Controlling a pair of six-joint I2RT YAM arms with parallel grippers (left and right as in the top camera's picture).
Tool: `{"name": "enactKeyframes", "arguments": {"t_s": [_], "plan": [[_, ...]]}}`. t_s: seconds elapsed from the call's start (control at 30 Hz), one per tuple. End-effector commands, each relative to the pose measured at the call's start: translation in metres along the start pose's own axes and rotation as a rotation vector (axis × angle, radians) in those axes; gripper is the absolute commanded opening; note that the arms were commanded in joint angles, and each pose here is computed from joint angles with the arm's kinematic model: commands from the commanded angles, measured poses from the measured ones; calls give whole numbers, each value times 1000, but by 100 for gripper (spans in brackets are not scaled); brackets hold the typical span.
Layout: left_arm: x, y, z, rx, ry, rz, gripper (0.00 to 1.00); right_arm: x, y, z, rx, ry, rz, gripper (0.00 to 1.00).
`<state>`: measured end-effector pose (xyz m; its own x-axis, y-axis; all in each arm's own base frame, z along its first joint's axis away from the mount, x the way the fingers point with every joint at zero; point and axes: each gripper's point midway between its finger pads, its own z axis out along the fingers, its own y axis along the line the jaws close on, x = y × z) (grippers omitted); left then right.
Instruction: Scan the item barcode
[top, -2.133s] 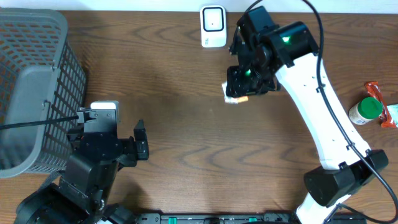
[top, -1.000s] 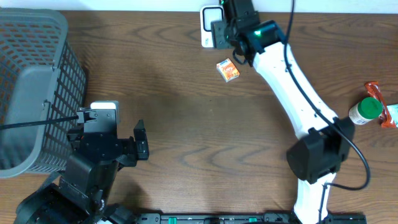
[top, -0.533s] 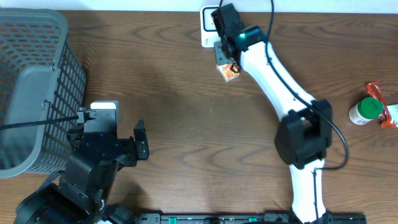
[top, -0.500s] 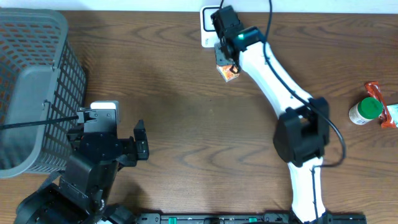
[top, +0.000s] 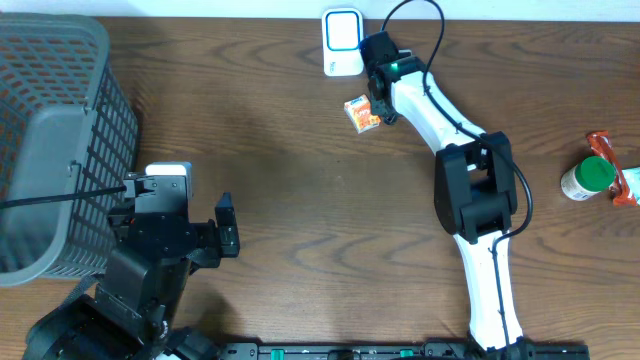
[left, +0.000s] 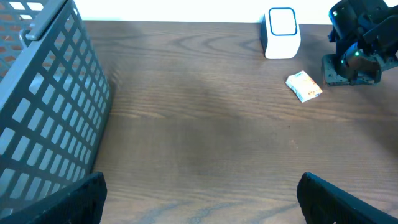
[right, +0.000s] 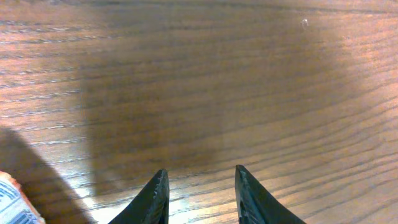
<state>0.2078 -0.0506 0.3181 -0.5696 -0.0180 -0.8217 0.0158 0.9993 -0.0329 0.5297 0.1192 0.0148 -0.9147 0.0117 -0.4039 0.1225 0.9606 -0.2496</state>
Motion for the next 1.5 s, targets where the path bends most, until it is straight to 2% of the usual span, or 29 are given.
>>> {"name": "enactKeyframes", "arguments": {"t_s": [0.0, 0.17, 0.33, 0.5, 0.7, 0.77, 0.8, 0.83, 0.87, 0.9, 0.97, 1.03, 1.1, 1.17, 1.3, 1.47], "plan": [[-1, 3, -1, -14, -6, -6, 98, 19, 11, 6, -61, 80, -2, 27], [-1, 3, -1, -14, -6, -6, 98, 61, 46, -9, -242, 263, -43, 22], [-1, 3, -1, -14, -6, -6, 98, 86, 80, -29, -368, 353, -81, 21], [-1, 3, -1, -14, -6, -6, 98, 101, 108, -51, -507, 416, -97, 23], [-1, 3, -1, -14, -6, -6, 98, 94, 116, -74, -585, 408, -96, 26], [-1, 3, -1, -14, -6, -6, 98, 87, 113, -86, -594, 382, -100, 32], [-1, 3, -1, -14, -6, -6, 98, 81, 111, -96, -603, 358, -112, 44], [-1, 3, -1, -14, -6, -6, 98, 75, 108, -106, -613, 328, -137, 57], [-1, 3, -1, -14, -6, -6, 98, 69, 105, -115, -623, 288, -171, 82], [-1, 3, -1, -14, -6, -6, 98, 62, 102, -123, -625, 243, -216, 99], [-1, 3, -1, -14, -6, -6, 98, 44, 93, -129, -568, 130, -302, 99], [-1, 3, -1, -14, -6, -6, 98, 24, 80, -119, -431, 23, -345, 99], [-1, 3, -1, -14, -6, -6, 98, 16, 79, -107, -377, -28, -410, 99], [-1, 3, -1, -14, -6, -6, 98, 17, 88, -91, -383, -50, -513, 99], [-1, 3, -1, -14, -6, -6, 98, 24, 97, -67, -386, -43, -601, 99], [-1, 3, -1, -14, -6, -6, 98, 31, 111, -66, -450, -60, -720, 99]]}}
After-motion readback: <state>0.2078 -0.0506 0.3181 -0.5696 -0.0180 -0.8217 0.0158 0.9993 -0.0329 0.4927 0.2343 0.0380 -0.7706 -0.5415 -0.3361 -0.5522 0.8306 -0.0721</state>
